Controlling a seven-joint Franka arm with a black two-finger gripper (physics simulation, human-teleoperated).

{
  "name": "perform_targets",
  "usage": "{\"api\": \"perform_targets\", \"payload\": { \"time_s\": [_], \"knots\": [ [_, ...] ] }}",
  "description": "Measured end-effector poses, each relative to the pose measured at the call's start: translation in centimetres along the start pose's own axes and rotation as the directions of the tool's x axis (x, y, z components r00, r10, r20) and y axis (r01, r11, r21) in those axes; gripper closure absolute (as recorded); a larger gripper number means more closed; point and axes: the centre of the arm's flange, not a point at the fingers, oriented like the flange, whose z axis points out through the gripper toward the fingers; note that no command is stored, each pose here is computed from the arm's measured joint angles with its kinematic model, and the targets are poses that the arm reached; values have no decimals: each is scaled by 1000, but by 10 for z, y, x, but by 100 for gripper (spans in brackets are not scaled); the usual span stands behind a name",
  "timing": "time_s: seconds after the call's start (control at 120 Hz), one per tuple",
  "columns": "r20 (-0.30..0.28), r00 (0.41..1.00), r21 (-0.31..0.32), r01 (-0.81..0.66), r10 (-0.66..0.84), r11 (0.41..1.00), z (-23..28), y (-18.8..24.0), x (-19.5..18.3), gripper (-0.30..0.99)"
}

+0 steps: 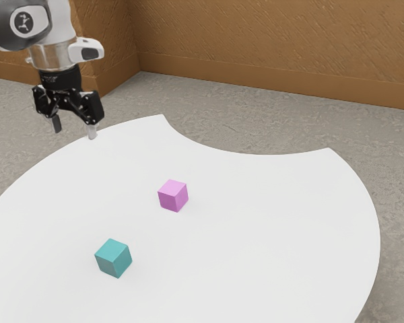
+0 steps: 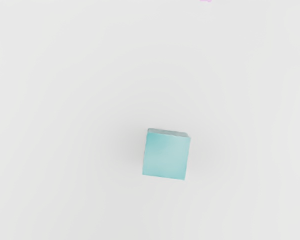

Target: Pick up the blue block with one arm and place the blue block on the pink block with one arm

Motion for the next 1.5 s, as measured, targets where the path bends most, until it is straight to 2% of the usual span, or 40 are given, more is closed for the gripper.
{"api": "perform_targets", "payload": {
  "time_s": [0.242, 0.4, 0.592, 0.7, 0.8, 1.033, 1.2, 1.5],
  "knots": [
    [-19, 999, -42, 25, -26, 999, 35, -3, 9, 0],
    [61, 997, -12, 51, -50, 999, 104, -14, 7, 0],
    [96, 993, 4, 66, -66, 998, 197, -17, 11, 0],
    [71, 995, 1, 67, -67, 998, 229, -18, 21, 0],
    [52, 997, -3, 54, -54, 999, 260, -18, 16, 0],
    [-34, 999, -8, -8, 8, 1000, 280, -15, 26, 0],
    [-35, 999, -10, -41, 41, 999, 309, -16, 11, 0],
    [-71, 994, -39, -85, 82, 996, 317, 2, 1, 0]
  ]
}}
